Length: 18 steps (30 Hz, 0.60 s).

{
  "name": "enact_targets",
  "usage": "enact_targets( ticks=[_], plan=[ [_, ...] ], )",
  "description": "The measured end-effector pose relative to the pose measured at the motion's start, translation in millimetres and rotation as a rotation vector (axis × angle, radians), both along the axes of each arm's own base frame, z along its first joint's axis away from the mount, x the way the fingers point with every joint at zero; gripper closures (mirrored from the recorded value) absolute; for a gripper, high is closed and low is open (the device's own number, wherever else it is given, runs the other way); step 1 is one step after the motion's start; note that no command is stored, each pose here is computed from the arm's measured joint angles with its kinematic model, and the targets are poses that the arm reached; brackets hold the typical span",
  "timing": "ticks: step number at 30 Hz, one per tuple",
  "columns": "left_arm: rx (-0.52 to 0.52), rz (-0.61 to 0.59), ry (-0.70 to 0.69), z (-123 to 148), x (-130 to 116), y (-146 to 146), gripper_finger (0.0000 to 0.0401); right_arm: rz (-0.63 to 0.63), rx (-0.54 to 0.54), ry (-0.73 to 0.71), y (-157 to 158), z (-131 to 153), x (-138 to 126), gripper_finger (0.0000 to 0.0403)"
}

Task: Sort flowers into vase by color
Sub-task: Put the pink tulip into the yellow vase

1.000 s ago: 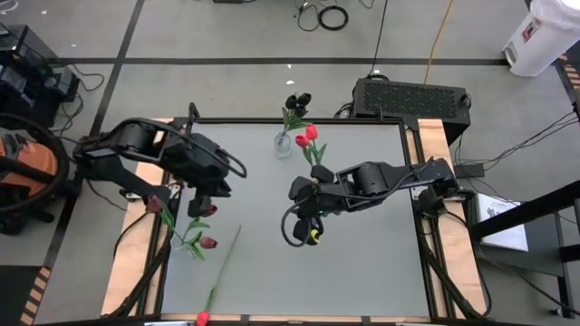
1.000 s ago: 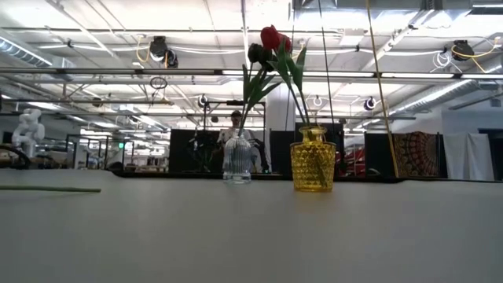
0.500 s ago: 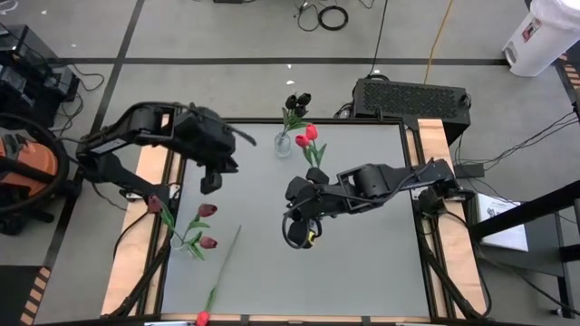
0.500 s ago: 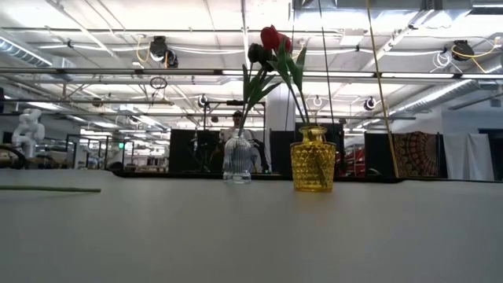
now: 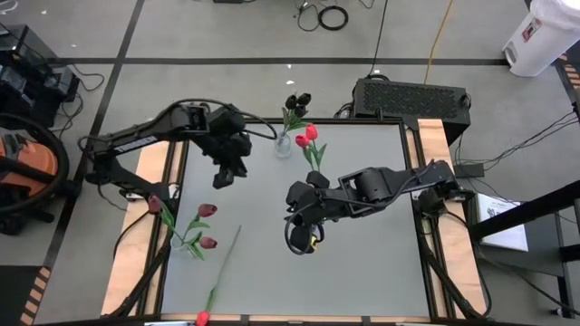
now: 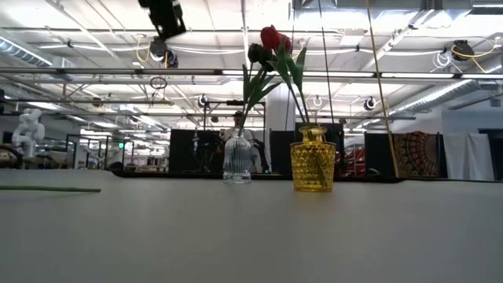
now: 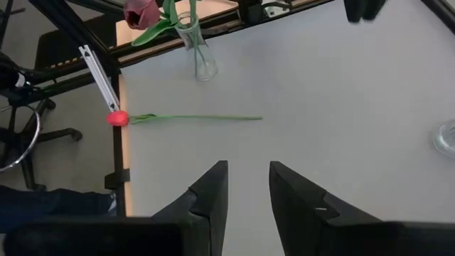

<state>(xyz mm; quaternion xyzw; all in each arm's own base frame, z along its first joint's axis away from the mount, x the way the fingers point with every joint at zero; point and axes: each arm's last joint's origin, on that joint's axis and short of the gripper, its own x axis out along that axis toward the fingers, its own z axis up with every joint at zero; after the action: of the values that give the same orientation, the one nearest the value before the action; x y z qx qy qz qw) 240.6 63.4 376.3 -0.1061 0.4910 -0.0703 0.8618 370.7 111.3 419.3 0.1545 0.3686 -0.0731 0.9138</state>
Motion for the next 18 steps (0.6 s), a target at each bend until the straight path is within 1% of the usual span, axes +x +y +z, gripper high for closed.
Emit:
enact_targets(
  ticks=[7, 11, 13, 16, 18],
  plan=[
    [-0.075, -0.045, -0.015, -35, 1, 20, 0.0334, -0.049, 0.060, -0.002, 3, 0, -1, 0.0307],
    [-0.079, -0.057, -0.017, -49, -3, 32, 0.0334, -0.085, 0.098, -0.003, 4, 0, -1, 0.0307],
    [-0.085, -0.041, -0.028, -58, -1, 37, 0.0334, -0.108, 0.121, -0.004, 4, 0, -1, 0.0307],
    [-0.128, -0.019, -0.027, -71, 0, 42, 0.0334, -0.149, 0.151, -0.010, 3, 0, -1, 0.0307],
    [-0.127, -0.013, -0.046, -77, 1, 43, 0.0334, -0.183, 0.160, -0.032, 3, 1, 0, 0.0307]
  ],
)
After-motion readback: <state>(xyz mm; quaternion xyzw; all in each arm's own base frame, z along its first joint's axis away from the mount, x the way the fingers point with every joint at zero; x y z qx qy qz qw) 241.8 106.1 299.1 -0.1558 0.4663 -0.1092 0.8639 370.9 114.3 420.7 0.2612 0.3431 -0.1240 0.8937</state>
